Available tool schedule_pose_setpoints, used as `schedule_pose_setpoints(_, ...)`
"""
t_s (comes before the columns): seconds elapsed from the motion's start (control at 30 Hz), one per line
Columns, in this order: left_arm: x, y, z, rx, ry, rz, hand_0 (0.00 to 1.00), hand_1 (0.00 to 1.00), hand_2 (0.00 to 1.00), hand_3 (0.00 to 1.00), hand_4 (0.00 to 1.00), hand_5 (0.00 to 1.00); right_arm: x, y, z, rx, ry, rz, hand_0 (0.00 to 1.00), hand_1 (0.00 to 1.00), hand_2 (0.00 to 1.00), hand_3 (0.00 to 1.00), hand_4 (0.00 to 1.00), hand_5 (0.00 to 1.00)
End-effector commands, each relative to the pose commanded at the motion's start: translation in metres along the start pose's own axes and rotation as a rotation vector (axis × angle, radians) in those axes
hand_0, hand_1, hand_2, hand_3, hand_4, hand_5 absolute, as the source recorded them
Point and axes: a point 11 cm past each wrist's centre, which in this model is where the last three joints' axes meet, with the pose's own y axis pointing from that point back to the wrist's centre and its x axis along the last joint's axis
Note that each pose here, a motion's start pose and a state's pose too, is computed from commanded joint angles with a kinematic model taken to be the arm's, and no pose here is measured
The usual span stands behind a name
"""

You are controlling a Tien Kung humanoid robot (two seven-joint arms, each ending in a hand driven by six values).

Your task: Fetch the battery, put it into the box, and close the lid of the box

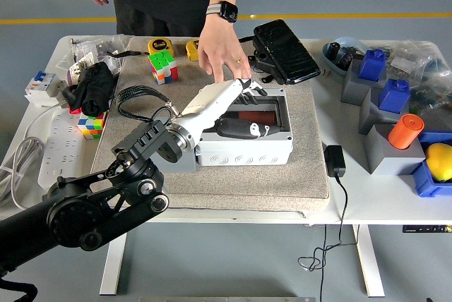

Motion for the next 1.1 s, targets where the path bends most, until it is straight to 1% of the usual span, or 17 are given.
schedule_pose_setpoints(0.07, 0.01, 0.002, -0.001, -0.027, 0.098, 0.055, 0.543, 0.612, 0.608, 0.692, 0.998, 0.545, -0.001, 0.0, 0.0, -0.002, 0.002, -0.003, 0.609, 0.632, 0.621, 0.573, 0.977, 0.56)
schedule_pose_setpoints(0.1, 0.012, 0.003, -0.001, -0.04, 0.135, 0.069, 0.543, 0.612, 0.608, 0.692, 0.998, 0.545, -0.001, 0.0, 0.001, -0.003, 0.002, -0.003, 0.609, 0.632, 0.621, 0.573, 0.977, 0.56)
schedule_pose_setpoints(0.13, 0.018, 0.005, -0.005, -0.045, 0.193, 0.105, 0.543, 0.612, 0.608, 0.692, 0.998, 0.545, -0.001, 0.0, 0.001, -0.007, 0.001, -0.006, 0.609, 0.632, 0.621, 0.573, 0.977, 0.56)
schedule_pose_setpoints(0.17, 0.023, 0.006, -0.009, -0.053, 0.237, 0.13, 0.564, 0.64, 0.61, 0.672, 0.998, 0.535, -0.002, 0.0, 0.002, -0.009, 0.002, -0.007, 0.609, 0.632, 0.621, 0.572, 0.977, 0.56)
schedule_pose_setpoints(0.27, 0.038, 0.011, -0.021, -0.076, 0.367, 0.204, 0.564, 0.64, 0.61, 0.672, 0.998, 0.535, -0.002, 0.0, 0.002, -0.016, 0.003, -0.012, 0.609, 0.632, 0.621, 0.572, 0.977, 0.56)
schedule_pose_setpoints(0.33, 0.051, 0.016, -0.028, -0.108, 0.458, 0.257, 0.564, 0.64, 0.61, 0.672, 0.998, 0.535, -0.002, 0.0, 0.002, -0.016, 0.004, -0.013, 0.609, 0.632, 0.621, 0.572, 0.977, 0.56)
schedule_pose_setpoints(0.37, 0.057, 0.019, -0.031, -0.126, 0.491, 0.282, 0.606, 0.637, 0.584, 0.613, 0.95, 0.466, -0.002, 0.0, 0.001, -0.017, 0.004, -0.013, 0.609, 0.632, 0.621, 0.573, 0.977, 0.56)
schedule_pose_setpoints(0.47, 0.081, 0.031, -0.04, -0.198, 0.517, 0.38, 0.606, 0.637, 0.584, 0.613, 0.95, 0.466, -0.002, 0.0, 0.0, -0.017, 0.004, -0.012, 0.609, 0.632, 0.621, 0.573, 0.977, 0.56)
schedule_pose_setpoints(0.53, 0.093, 0.037, -0.053, -0.186, 0.5, 0.421, 0.606, 0.637, 0.584, 0.613, 0.95, 0.466, -0.002, 0.0, -0.001, -0.016, 0.004, -0.011, 0.609, 0.632, 0.621, 0.573, 0.977, 0.56)
schedule_pose_setpoints(0.57, 0.097, 0.04, -0.06, -0.172, 0.498, 0.436, 0.647, 0.642, 0.588, 0.614, 0.952, 0.467, -0.002, 0.0, -0.001, -0.014, 0.003, -0.011, 0.61, 0.632, 0.621, 0.572, 0.977, 0.56)
schedule_pose_setpoints(0.67, 0.109, 0.05, -0.078, -0.133, 0.506, 0.473, 0.647, 0.642, 0.588, 0.614, 0.952, 0.467, -0.003, 0.0, -0.002, -0.014, 0.005, -0.013, 0.61, 0.632, 0.621, 0.572, 0.977, 0.56)
schedule_pose_setpoints(0.73, 0.114, 0.054, -0.084, -0.129, 0.527, 0.492, 0.647, 0.642, 0.588, 0.614, 0.952, 0.467, -0.004, 0.0, -0.002, -0.015, 0.007, -0.014, 0.61, 0.632, 0.621, 0.572, 0.977, 0.56)
schedule_pose_setpoints(0.77, 0.118, 0.058, -0.088, -0.136, 0.556, 0.503, 0.596, 0.629, 0.57, 0.588, 0.893, 0.392, -0.004, 0.0, -0.002, -0.014, 0.007, -0.015, 0.609, 0.632, 0.622, 0.572, 0.977, 0.56)
schedule_pose_setpoints(0.87, 0.124, 0.065, -0.095, -0.141, 0.642, 0.531, 0.596, 0.629, 0.57, 0.588, 0.893, 0.392, -0.006, 0.0, -0.003, -0.012, 0.008, -0.017, 0.609, 0.632, 0.622, 0.572, 0.977, 0.56)
schedule_pose_setpoints(0.93, 0.127, 0.071, -0.099, -0.14, 0.646, 0.552, 0.596, 0.629, 0.57, 0.588, 0.893, 0.392, -0.007, 0.0, -0.006, -0.007, 0.01, -0.018, 0.609, 0.632, 0.622, 0.572, 0.977, 0.56)
schedule_pose_setpoints(0.97, 0.127, 0.072, -0.101, -0.136, 0.643, 0.555, 0.576, 0.611, 0.568, 0.582, 0.89, 0.393, -0.007, 0.0, -0.006, -0.005, 0.01, -0.017, 0.609, 0.632, 0.621, 0.573, 0.978, 0.559)
schedule_pose_setpoints(1.1, 0.129, 0.076, -0.106, -0.118, 0.635, 0.568, 0.576, 0.611, 0.568, 0.582, 0.89, 0.393, -0.008, 0.0, -0.009, -0.002, 0.014, -0.018, 0.609, 0.632, 0.621, 0.573, 0.978, 0.559)
